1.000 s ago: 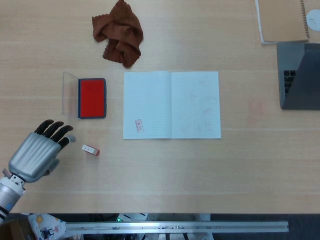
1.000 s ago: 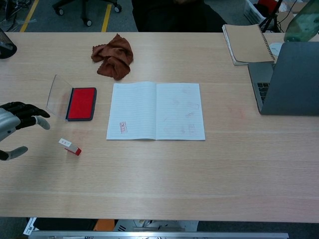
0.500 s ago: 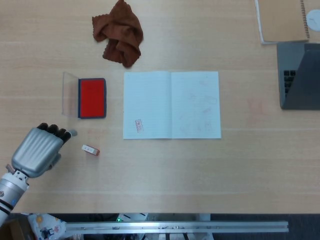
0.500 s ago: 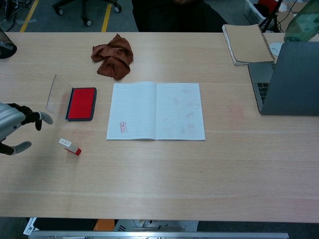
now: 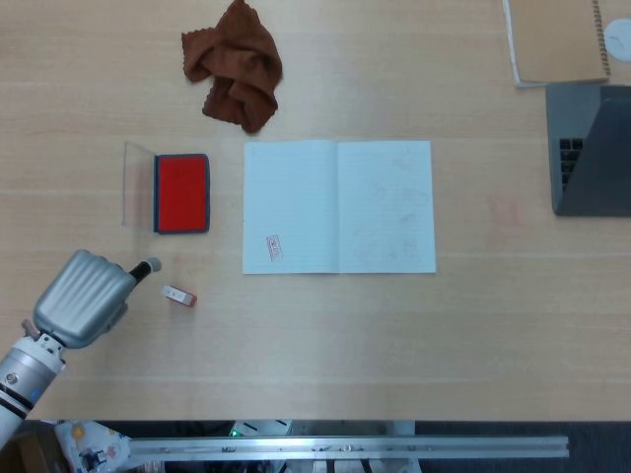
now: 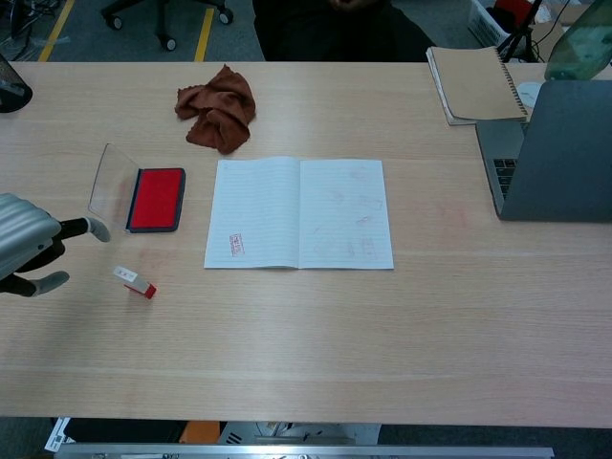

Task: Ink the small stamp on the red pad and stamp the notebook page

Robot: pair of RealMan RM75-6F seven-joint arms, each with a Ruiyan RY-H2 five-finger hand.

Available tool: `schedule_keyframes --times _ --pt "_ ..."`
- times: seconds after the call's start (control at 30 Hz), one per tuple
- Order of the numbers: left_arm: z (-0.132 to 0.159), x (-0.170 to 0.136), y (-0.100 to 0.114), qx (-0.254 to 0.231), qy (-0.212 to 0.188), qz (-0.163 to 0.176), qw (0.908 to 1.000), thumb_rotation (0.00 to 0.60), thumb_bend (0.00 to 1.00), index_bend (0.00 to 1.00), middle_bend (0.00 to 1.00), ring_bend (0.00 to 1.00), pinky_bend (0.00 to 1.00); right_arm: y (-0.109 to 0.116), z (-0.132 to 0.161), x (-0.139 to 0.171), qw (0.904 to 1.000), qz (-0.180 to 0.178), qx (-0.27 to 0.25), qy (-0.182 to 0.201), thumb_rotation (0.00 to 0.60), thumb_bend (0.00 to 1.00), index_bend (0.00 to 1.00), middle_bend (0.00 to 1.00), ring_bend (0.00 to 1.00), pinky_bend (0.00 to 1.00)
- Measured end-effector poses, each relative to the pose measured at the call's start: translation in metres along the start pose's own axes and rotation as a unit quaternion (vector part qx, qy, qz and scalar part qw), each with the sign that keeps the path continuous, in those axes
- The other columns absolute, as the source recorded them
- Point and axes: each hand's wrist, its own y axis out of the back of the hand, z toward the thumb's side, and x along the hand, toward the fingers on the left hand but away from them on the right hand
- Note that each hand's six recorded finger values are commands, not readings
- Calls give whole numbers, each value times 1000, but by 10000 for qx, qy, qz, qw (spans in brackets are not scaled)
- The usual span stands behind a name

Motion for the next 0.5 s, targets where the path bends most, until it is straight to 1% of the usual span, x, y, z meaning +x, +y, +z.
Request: schedule_keyframes --times 0.27,0.5 --pt "8 8 -7 113 -69 -189 9997 600 233 360 942 983 1000 0 -5 2 10000 12 -2 -49 600 352 514 465 278 347" --pt "18 17 -10 131 -105 -197 9997 600 225 383 942 985 1000 -1 -8 4 10000 38 -6 -76 600 352 514 465 278 347"
